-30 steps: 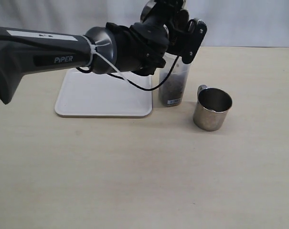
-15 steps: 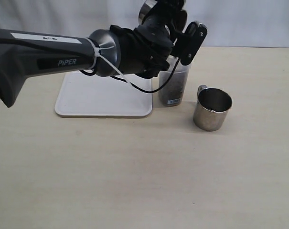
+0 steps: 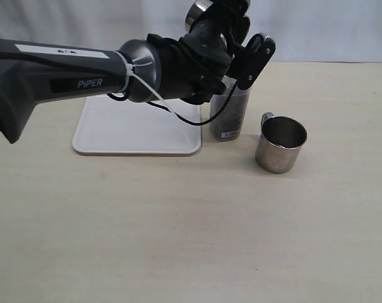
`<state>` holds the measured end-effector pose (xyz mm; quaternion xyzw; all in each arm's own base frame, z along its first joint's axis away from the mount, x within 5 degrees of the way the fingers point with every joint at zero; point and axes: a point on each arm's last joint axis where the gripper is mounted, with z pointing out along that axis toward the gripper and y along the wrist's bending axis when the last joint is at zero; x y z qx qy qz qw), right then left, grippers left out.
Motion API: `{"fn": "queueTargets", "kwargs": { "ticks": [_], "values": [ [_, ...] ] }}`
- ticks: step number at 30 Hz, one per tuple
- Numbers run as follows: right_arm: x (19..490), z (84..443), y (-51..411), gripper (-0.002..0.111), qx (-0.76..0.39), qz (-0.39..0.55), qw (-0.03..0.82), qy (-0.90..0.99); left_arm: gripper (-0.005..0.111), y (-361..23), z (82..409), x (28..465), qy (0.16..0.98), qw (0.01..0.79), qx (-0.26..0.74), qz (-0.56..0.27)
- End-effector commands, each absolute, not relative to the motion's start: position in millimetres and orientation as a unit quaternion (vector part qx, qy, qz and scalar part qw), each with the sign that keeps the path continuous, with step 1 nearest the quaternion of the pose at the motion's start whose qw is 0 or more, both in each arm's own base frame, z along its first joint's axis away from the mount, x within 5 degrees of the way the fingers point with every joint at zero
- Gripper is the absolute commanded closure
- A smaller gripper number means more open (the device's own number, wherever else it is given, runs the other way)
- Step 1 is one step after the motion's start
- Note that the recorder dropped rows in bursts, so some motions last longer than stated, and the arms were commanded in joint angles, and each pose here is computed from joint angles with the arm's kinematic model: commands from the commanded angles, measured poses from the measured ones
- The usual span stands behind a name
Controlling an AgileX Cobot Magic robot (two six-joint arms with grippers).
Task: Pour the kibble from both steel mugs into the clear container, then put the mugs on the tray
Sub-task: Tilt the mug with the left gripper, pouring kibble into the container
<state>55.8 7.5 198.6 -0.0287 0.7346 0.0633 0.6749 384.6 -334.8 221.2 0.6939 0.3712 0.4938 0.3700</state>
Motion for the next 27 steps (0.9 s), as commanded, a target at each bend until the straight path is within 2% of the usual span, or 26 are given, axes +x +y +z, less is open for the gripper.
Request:
{"fn": "queueTargets", "kwargs": {
  "ticks": [1, 27],
  "values": [
    [55.8, 198.9, 7.4, 0.104, -0.029, 0.063, 0.679, 0.731, 0.107, -336.2, 236.8, 385.7, 0.366, 0.382, 0.681, 0.507],
    [55.7, 198.9, 7.5, 0.104, -0.027, 0.066, 0.679, 0.731, 0.107, -339.5, 240.3, 386.0, 0.249, 0.31, 0.731, 0.555]
  ]
}}
